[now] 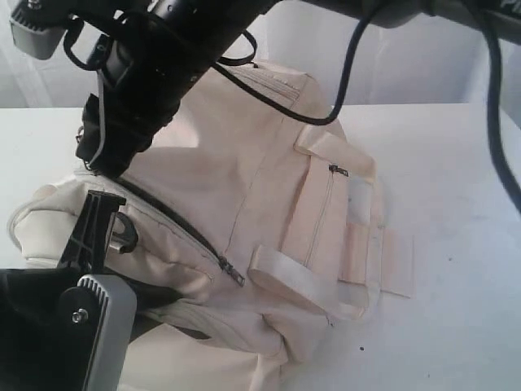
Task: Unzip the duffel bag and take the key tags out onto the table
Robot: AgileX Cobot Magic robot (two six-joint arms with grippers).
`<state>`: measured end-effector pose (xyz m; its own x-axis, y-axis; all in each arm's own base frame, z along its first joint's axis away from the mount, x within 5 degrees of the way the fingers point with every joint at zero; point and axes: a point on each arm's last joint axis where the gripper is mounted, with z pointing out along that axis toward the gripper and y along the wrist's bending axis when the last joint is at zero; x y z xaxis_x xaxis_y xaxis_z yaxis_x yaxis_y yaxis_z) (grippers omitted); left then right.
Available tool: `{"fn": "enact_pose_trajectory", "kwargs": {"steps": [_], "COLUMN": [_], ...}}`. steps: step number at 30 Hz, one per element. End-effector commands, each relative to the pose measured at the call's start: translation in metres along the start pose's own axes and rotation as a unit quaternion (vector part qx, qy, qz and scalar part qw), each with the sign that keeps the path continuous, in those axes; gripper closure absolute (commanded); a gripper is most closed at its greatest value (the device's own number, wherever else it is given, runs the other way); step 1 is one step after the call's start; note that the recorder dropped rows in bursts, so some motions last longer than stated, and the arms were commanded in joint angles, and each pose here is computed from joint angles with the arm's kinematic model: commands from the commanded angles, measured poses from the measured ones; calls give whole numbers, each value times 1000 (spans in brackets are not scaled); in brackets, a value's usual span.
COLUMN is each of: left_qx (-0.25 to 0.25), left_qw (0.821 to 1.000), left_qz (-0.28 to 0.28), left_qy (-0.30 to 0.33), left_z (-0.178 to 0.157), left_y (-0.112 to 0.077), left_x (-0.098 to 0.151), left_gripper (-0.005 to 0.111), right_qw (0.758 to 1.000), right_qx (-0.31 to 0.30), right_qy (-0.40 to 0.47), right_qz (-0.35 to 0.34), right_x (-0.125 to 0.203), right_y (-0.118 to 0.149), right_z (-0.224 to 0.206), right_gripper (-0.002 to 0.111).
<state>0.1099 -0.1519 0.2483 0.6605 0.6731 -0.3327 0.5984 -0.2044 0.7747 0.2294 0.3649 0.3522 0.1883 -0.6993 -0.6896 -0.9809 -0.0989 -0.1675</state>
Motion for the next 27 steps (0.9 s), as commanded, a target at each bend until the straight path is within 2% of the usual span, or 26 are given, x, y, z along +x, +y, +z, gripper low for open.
{"fn": "enact_pose_trajectory", "kwargs": {"steps": [1,12,19,27], "left_qx": [14,21,22,22], "left_qw": [1000,1000,1000,1000], "left_qz": [-10,-1,1,-1], "left_qy": [-8,-21,-23,-23], "left_z": [-2,-1,-1,-1], "left_y": [-2,-5,-5,-5], "left_x": [-2,-8,-9,-9], "left_gripper": [107,107,107,107], "right_qw": [1000,998,992,985], "right_qx": [12,47,121,157], "right_qy": [-26,-49,-35,-48], "right_qz": [2,20,28,50], "right_x": [-10,-18,-14,-9], "right_y": [-3,-21,-35,-51], "right_z": [12,27,26,20], "right_gripper": [108,108,108,108]}}
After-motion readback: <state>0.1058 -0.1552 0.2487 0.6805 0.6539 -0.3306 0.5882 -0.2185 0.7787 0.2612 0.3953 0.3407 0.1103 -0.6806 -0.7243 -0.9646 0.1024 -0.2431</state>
